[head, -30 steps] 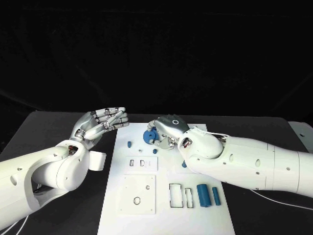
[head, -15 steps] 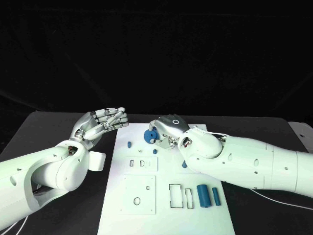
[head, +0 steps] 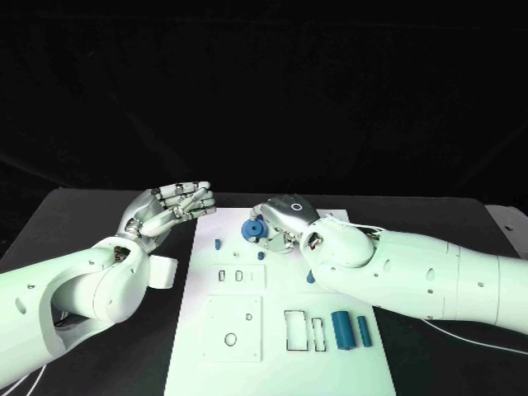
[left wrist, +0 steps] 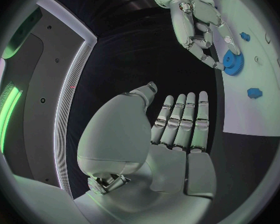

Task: Assemble the parts on the task board

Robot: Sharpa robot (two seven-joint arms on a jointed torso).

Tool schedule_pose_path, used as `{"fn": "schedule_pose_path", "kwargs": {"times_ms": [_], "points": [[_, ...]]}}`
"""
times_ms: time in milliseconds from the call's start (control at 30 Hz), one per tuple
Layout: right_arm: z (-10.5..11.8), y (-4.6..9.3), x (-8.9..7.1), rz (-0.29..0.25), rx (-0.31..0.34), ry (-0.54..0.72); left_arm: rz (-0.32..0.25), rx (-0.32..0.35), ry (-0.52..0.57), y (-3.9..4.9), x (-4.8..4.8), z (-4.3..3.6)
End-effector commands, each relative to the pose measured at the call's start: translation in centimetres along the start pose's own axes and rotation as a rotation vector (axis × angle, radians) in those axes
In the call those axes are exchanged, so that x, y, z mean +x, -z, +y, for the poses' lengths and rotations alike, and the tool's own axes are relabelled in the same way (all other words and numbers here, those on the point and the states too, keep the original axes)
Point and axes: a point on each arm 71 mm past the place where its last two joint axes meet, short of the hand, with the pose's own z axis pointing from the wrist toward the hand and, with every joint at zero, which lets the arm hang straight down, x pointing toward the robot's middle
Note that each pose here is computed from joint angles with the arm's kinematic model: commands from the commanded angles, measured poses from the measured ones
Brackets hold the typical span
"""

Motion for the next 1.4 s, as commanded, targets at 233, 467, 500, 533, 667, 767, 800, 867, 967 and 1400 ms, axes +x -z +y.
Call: {"fn": "schedule_pose_path", "kwargs": {"times_ms": [233,467,500,533,667,767,800,867,967,1400], "points": [[-0.2,0.1,0.6,0.083,0.013,-0.021,0.012,0.009,0.008,0.02,0.13,-0.16],[-0.5,0.2,0.7,0.096,0.028,-0.02,0.01,0.009,0.007,0.05,0.09,-0.18],[-0.5,0.2,0.8,0.096,0.029,-0.02,0.01,0.009,0.007,0.05,0.09,-0.18],[-0.6,0.2,0.8,0.097,0.033,-0.02,0.01,0.009,0.007,0.06,0.07,-0.18],[-0.9,0.3,0.8,0.098,0.044,-0.018,0.01,0.009,0.007,0.07,0.05,-0.19],[-1.1,0.4,0.8,0.109,0.053,-0.018,0.01,0.009,0.007,0.07,0.04,-0.19],[-1.2,0.5,0.8,0.114,0.056,-0.02,0.01,0.009,0.006,0.07,0.02,-0.19],[-1.3,0.6,0.8,0.119,0.062,-0.022,0.009,0.009,0.006,0.07,0.0,-0.19],[-1.5,0.9,0.7,0.115,0.067,-0.029,0.01,0.009,0.006,0.07,0.02,-0.19],[-5.0,4.6,-3.7,-0.109,0.069,-0.233,0.003,0.009,0.003,0.06,-0.27,-0.17]]}}
